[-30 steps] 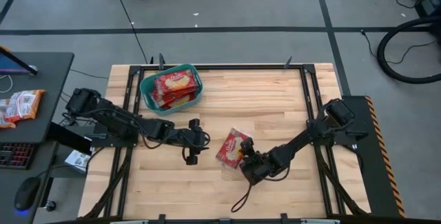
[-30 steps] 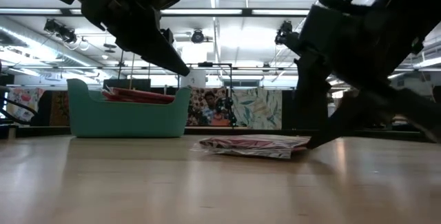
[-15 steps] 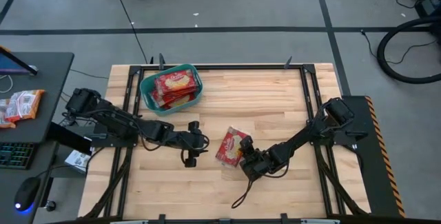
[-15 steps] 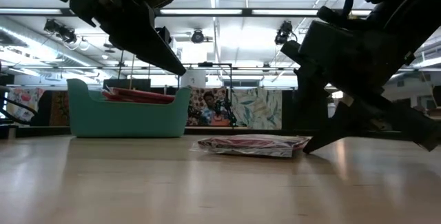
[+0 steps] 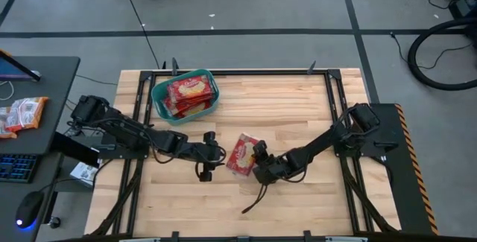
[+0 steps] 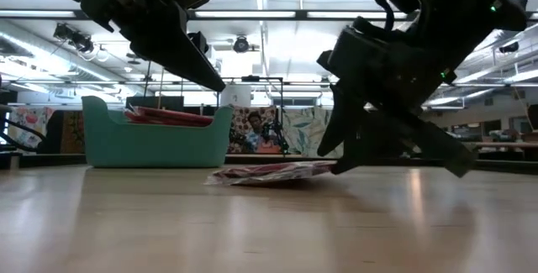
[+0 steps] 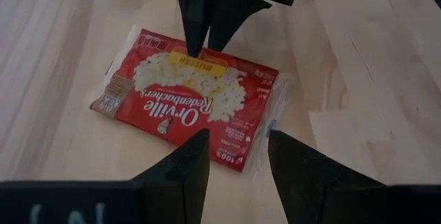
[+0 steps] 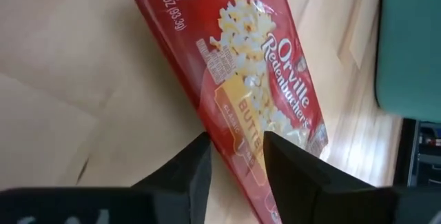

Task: Sort popcorn bags into baskets
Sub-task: Put the popcorn bag into the bin

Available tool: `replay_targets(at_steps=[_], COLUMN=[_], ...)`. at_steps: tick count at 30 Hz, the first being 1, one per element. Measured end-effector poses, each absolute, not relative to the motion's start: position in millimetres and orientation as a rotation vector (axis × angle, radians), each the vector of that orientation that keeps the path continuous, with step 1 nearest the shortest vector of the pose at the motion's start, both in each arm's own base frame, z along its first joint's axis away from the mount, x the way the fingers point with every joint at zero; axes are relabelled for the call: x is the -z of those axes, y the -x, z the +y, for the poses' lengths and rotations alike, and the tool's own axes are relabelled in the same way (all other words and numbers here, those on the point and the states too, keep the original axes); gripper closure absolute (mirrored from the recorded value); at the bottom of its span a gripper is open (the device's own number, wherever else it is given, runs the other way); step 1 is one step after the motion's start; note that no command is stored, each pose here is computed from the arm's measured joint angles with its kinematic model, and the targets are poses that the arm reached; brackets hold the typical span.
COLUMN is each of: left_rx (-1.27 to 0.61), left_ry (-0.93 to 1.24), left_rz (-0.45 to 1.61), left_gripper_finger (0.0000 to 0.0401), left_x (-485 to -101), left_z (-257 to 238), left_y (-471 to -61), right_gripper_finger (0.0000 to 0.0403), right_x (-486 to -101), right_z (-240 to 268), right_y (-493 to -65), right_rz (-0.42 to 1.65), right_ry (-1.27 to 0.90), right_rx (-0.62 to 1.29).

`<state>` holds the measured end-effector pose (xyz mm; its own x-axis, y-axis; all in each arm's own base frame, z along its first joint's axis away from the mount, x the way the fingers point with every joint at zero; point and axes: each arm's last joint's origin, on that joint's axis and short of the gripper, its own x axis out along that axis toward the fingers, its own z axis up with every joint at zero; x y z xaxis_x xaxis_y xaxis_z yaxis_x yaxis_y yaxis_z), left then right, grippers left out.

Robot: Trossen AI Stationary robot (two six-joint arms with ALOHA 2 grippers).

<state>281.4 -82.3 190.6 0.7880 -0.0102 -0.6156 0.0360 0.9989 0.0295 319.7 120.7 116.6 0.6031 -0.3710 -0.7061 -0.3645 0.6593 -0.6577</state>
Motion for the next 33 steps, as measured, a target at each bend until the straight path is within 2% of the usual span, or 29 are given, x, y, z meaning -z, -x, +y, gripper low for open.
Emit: replay_targets(at_steps=[8, 15, 21, 25, 33], left_rx=[0.024, 0.024, 0.065, 0.104, 0.065], left_ry=[-0.041, -0.041, -0.104, -0.145, -0.208], left_rz=[0.665, 0.665, 0.663, 0.650, 0.633], left_gripper_finger=[0.0248, 0.0248, 0.0244, 0.0220, 0.0136], left_x=[-190, -191, -191, -191, -192], left_z=[-82, -82, -89, -99, -108], left_y=[-281, -281, -279, -276, -272], right_gripper_finger=[0.0324, 0.0391, 0.0397, 0.0398, 0.0400], right_x=[-117, -118, -124, -135, -168], right_z=[118, 119, 123, 123, 122], right_y=[-324, -325, -329, -336, -356], right_rz=[0.940, 0.923, 0.888, 0.879, 0.887], right_ry=[0.868, 0.848, 0.772, 0.670, 0.485], right_rx=[-0.020, -0.034, 0.017, 0.063, 0.144])
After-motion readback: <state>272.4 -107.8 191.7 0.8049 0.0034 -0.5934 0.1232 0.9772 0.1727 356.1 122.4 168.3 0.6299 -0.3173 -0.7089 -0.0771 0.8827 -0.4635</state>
